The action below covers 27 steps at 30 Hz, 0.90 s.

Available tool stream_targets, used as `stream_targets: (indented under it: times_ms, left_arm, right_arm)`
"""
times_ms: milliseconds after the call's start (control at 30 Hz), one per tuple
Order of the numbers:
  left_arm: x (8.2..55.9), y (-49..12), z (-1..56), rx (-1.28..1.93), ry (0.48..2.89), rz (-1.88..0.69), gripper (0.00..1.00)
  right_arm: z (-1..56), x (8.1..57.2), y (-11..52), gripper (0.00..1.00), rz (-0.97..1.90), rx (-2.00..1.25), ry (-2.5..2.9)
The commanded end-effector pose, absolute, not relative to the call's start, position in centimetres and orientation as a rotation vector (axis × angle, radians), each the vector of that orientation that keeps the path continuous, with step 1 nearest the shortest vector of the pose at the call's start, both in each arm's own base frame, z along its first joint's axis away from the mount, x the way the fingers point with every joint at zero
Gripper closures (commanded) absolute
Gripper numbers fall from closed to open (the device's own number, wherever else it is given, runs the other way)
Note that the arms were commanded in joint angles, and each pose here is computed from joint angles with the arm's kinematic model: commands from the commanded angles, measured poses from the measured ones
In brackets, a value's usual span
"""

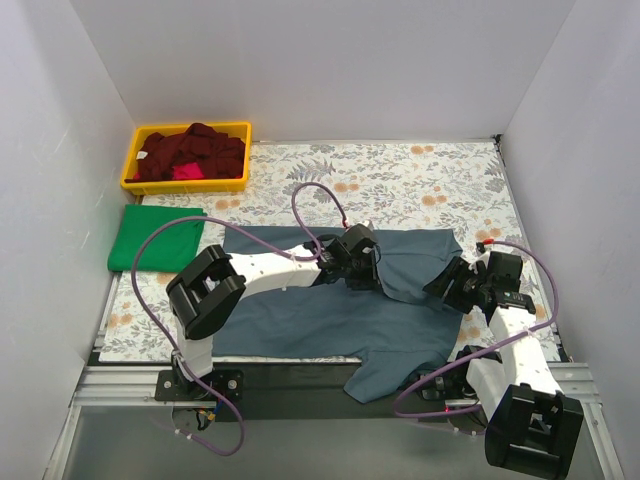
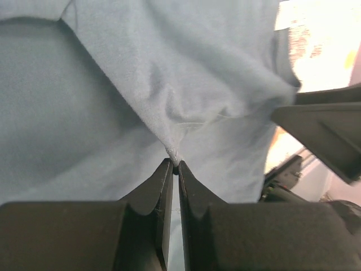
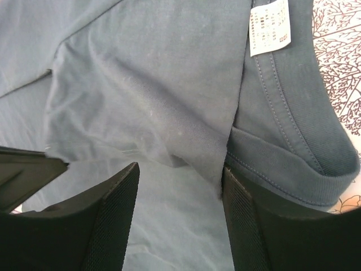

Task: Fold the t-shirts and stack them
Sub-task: Fold the tshirt

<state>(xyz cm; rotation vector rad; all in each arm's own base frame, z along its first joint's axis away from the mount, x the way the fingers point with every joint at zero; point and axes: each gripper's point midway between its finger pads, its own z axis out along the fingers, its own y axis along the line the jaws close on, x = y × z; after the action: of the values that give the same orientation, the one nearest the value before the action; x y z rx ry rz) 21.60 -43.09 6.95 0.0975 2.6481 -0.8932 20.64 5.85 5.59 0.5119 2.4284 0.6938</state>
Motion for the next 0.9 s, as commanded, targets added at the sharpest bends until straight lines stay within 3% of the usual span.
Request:
stream_targets:
  times_ms: [0, 400, 767, 833, 867]
  left_arm:
    - [22.1, -43.8, 12.1, 0.095, 2.546, -0.977, 0.94]
    - [21.9, -42.9, 10.9, 0.086, 2.594, -0.918, 0.94]
    - [21.6, -39.2, 6.5, 0.028, 2.684, -0.705, 0.89]
    - [22.2, -38.4, 6.8, 0.014, 2.662, -0.657, 0.85]
    - [22.6, -38.3, 7.2, 0.02, 2.65, -0.646, 0.74]
  right_arm:
    - [6.2, 20.6, 5.7, 0.36, 0.68, 0.505, 2.423]
    - [6.7, 20.0, 5.0, 0.56, 0.622, 0.55, 2.461]
    - [10.0, 23.3, 2.5, 0.54, 0.468, 0.567, 2.356]
    - [10.3, 24.4, 2.2, 0.54, 0.463, 0.578, 2.339]
    - [11.0, 25.5, 1.9, 0.54, 0.457, 0.568, 2.295]
